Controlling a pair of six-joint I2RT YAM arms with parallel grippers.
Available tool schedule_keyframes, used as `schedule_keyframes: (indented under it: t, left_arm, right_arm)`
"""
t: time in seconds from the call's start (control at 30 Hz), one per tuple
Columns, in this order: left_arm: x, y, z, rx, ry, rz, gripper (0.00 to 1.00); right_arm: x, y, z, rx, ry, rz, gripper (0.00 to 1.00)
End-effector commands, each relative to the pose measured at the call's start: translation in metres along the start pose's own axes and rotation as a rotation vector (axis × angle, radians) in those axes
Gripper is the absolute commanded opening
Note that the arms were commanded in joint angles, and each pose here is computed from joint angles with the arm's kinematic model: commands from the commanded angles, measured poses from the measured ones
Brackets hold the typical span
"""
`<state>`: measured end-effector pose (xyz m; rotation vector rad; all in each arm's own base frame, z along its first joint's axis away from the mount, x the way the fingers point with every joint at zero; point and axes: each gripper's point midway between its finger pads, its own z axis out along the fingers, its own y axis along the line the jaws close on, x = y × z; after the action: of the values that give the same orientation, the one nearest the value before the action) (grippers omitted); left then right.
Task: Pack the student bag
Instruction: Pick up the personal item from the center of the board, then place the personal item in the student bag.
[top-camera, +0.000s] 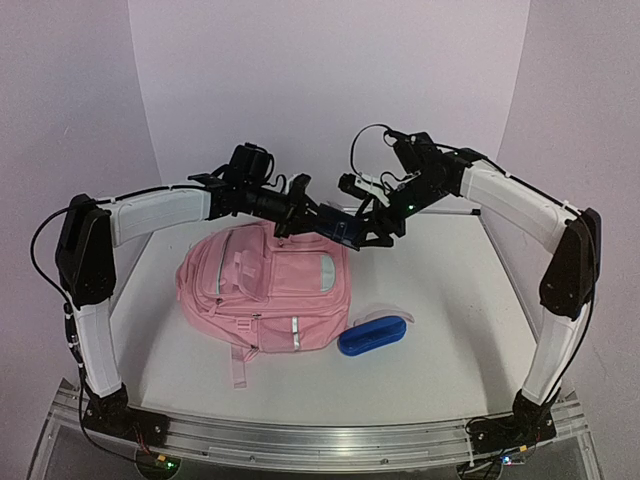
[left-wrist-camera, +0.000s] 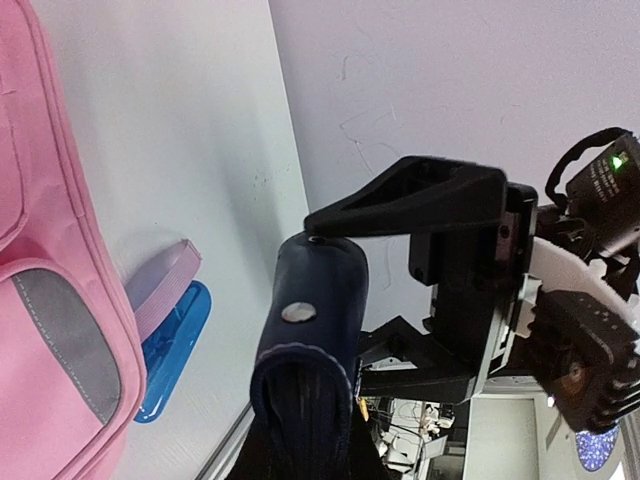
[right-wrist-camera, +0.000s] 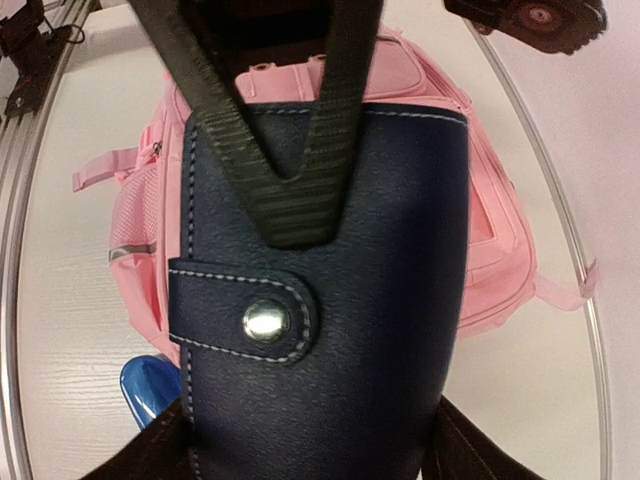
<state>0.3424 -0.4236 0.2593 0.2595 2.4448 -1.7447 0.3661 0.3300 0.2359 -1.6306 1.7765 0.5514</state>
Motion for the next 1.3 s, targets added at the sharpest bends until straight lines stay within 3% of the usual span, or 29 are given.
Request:
schedule_keyframes:
  t: [0.0, 0.17, 0.43, 0.57, 1.07, 1.2, 1.27]
  left_arm:
    - [0.003, -0.015, -0.028, -0.022, -0.085, 0.002, 0.0]
    - [0.011, 0.02, -0.062, -0.169, -0.177, -0.068, 0.0]
    - [0.021, 0.073, -0.109, -0.415, -0.29, -0.172, 0.0]
    - [0.027, 0.079, -0.122, -0.463, -0.311, -0.189, 0.0]
    - [0.043, 0.089, -0.145, -0.568, -0.291, -0.176, 0.0]
    - [0.045, 0.091, -0.152, -0.587, -0.298, -0.176, 0.0]
    - [0.045, 0.093, -0.157, -0.6, -0.305, -0.179, 0.0]
  right_arm:
    - [-0.036, -0.01, -0.029, 0.091, -0.102, 0.095, 0.85]
    - [-0.041, -0.013, -0.014, 0.059, -0.109, 0.42, 0.83]
    - [-0.036, 0.018, 0.037, -0.096, -0.042, 0.769, 0.83]
    - [-0.016, 0.015, 0.07, -0.002, 0.064, 0.924, 0.81]
    - [0.054, 0.016, 0.121, 0.067, 0.245, 1.025, 0.72]
    - [0.067, 0.022, 0.136, 0.011, 0.27, 1.06, 0.61]
    - [0.072, 0.023, 0.138, -0.018, 0.274, 1.076, 0.51]
